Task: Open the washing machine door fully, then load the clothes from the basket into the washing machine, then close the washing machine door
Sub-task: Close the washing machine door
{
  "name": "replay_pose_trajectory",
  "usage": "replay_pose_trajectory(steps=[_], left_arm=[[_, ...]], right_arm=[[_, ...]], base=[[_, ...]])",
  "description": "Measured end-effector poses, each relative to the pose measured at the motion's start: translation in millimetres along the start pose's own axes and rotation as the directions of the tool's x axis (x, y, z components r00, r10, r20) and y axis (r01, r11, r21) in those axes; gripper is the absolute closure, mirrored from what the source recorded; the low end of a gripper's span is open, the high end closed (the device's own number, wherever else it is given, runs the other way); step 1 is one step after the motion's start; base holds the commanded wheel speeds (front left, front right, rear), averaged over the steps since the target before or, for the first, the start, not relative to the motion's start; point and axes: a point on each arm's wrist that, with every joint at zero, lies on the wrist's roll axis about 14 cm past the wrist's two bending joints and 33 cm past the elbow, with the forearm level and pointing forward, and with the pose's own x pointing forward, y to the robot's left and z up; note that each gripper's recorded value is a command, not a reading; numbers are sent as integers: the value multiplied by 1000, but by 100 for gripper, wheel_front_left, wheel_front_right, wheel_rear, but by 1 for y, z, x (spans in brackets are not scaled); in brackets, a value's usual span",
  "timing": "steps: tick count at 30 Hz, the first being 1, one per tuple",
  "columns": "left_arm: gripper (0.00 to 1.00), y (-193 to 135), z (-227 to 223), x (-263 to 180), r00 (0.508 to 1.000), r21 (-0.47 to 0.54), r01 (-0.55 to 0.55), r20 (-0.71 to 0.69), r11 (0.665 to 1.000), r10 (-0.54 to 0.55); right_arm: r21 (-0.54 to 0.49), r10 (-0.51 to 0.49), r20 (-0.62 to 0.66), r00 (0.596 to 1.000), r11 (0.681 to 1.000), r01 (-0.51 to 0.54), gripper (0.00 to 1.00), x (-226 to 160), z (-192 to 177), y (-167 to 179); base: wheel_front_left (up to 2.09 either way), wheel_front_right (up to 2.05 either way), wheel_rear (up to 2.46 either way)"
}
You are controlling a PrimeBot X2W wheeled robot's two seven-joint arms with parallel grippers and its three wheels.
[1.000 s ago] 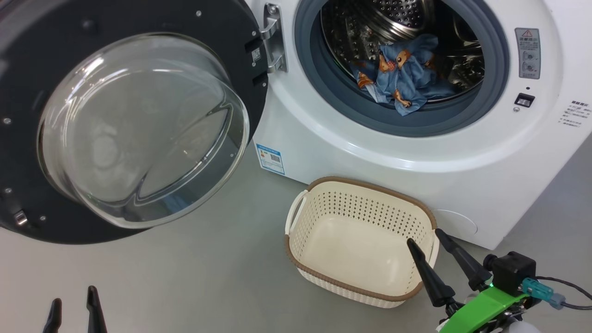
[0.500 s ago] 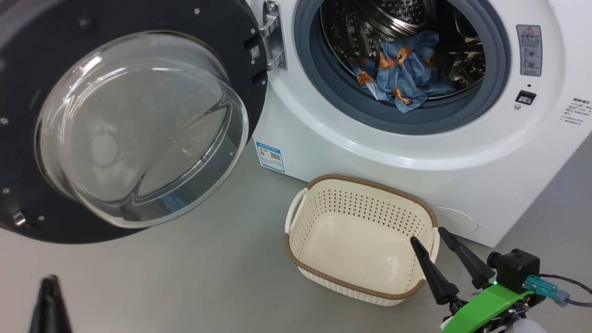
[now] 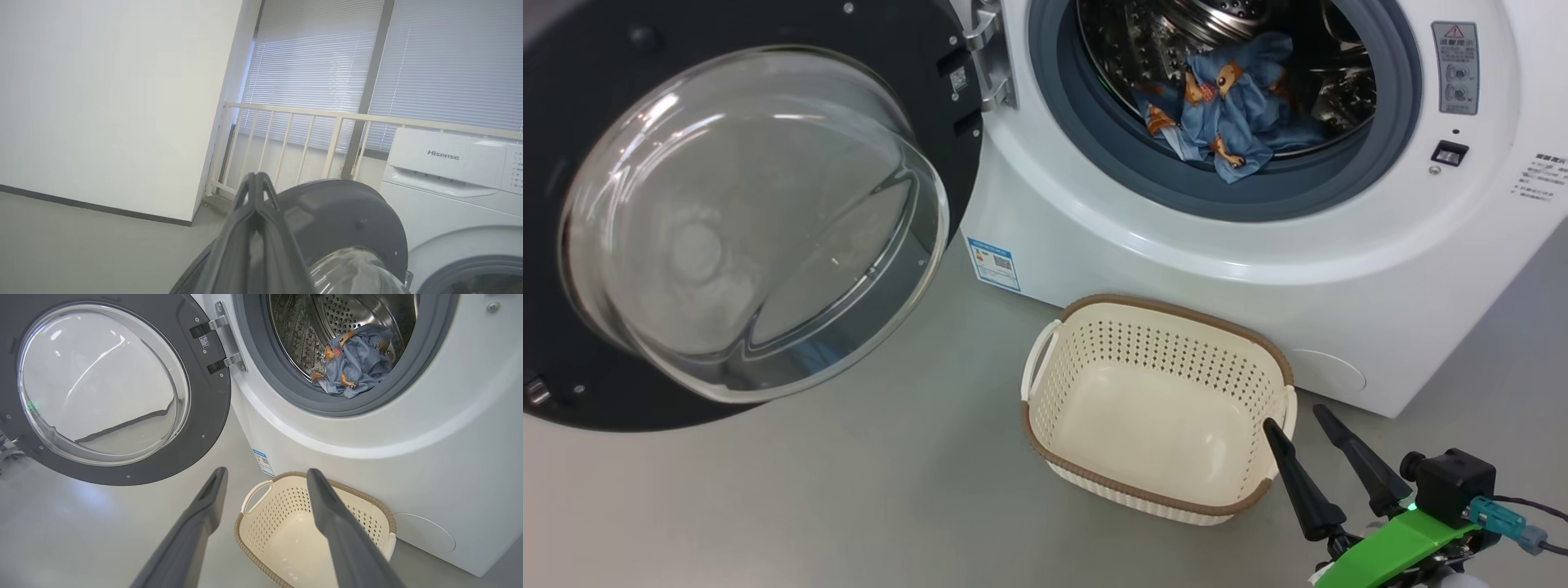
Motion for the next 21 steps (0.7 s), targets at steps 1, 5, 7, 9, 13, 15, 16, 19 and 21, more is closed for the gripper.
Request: replay_pose_trajectory(steps=[1, 5, 7, 9, 13, 15, 16, 19, 21], left_arm=[[100, 4, 6, 9, 1000, -15, -6, 18, 1000, 7], [100, 18, 16, 40, 998, -72, -41, 49, 997, 45], [100, 33, 13, 52, 994, -129, -92, 40, 987, 98], [100, 49, 2, 60, 989, -159, -150, -3, 976, 151], [100, 73, -31, 70, 957, -282, -277, -163, 919, 239], [100, 77, -42, 77, 940, -327, -320, -230, 889, 253], [100, 78, -47, 80, 931, -357, -336, -263, 871, 252], [100, 81, -64, 82, 897, -367, -380, -371, 849, 241], [100, 79, -82, 77, 856, -358, -407, -470, 840, 214]], right_arm=[[1, -2, 1, 1000, 1000, 2, 0, 0, 0, -1], [-4, -16, -6, 1000, 1000, 16, 0, -2, -4, -8], [2, -26, -11, 1000, 1000, 26, 0, -3, -7, -12], [5, -35, -16, 999, 999, 35, 0, -5, -10, -16], [5, -47, -20, 999, 999, 47, 0, -4, -13, -24], [4, -53, -14, 998, 999, 53, 0, -2, -12, -28], [4, -56, -13, 998, 998, 56, 0, -2, -12, -31], [1, -68, -25, 997, 998, 68, 0, -3, -16, -39], [1, -75, -34, 997, 997, 75, 0, -5, -20, -43]], base=[[0, 0, 0], [0, 0, 0], [0, 0, 0], [0, 0, 0], [0, 0, 0], [0, 0, 0], [0, 0, 0], [0, 0, 0], [0, 0, 0]])
